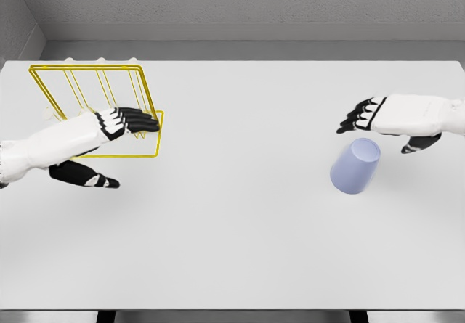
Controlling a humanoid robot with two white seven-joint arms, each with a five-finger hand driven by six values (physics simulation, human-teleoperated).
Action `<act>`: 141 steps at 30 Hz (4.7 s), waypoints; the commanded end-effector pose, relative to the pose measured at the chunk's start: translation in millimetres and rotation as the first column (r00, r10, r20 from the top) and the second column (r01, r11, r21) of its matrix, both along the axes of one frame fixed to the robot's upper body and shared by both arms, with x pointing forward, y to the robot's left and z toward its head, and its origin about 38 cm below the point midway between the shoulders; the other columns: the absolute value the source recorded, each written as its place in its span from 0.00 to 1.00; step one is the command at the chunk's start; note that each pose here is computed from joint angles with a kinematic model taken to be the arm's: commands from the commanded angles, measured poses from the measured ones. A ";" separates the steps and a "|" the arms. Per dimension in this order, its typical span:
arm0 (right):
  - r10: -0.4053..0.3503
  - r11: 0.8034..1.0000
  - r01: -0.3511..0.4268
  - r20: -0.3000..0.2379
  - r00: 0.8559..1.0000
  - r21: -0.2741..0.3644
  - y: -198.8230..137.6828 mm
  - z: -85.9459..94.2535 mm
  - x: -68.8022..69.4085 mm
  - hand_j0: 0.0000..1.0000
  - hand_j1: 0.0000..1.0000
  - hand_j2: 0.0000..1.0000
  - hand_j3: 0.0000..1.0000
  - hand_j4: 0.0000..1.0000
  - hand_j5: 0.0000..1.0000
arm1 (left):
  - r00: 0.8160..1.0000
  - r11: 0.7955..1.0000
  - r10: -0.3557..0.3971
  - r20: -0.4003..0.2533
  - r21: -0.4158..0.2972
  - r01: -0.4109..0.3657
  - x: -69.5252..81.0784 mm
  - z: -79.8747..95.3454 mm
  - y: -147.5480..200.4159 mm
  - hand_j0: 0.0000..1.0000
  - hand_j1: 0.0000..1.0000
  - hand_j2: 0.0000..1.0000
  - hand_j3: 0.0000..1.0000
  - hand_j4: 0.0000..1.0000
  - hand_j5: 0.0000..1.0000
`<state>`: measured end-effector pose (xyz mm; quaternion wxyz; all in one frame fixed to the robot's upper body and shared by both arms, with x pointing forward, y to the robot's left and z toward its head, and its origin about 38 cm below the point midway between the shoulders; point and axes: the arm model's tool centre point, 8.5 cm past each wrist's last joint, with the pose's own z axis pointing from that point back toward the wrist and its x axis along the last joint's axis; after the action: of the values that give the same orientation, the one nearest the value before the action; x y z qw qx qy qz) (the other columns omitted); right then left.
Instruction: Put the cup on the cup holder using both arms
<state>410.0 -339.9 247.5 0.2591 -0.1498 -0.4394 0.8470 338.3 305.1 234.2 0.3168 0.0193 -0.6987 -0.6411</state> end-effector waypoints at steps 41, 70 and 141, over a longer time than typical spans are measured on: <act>0.110 0.986 -0.118 -0.067 0.992 -0.115 30.9 -30.4 -16.6 0.76 0.76 0.76 0.76 0.76 0.76 | 0.781 0.906 -0.177 -0.600 -0.408 -0.108 2.6 -81.5 -103.3 1.00 1.00 1.00 1.00 1.00 1.00; 0.166 0.981 -0.162 0.033 0.986 -0.106 40.6 10.5 -26.6 0.52 0.52 0.52 0.52 0.52 0.52 | 0.645 0.870 -0.063 -0.761 -0.358 -0.338 31.6 -149.3 -92.8 1.00 1.00 1.00 1.00 1.00 1.00; 0.497 0.866 -0.500 0.095 0.863 0.015 206.7 -19.7 -35.9 0.96 0.96 0.96 0.96 0.96 0.96 | 0.629 0.859 -0.043 -0.776 -0.351 -0.374 44.1 -160.9 -97.6 1.00 1.00 1.00 1.00 1.00 1.00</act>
<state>373.4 -132.3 227.1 0.0120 -0.0629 -0.4895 0.8697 382.3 207.7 72.9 0.6341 -0.2629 -0.6302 -0.3629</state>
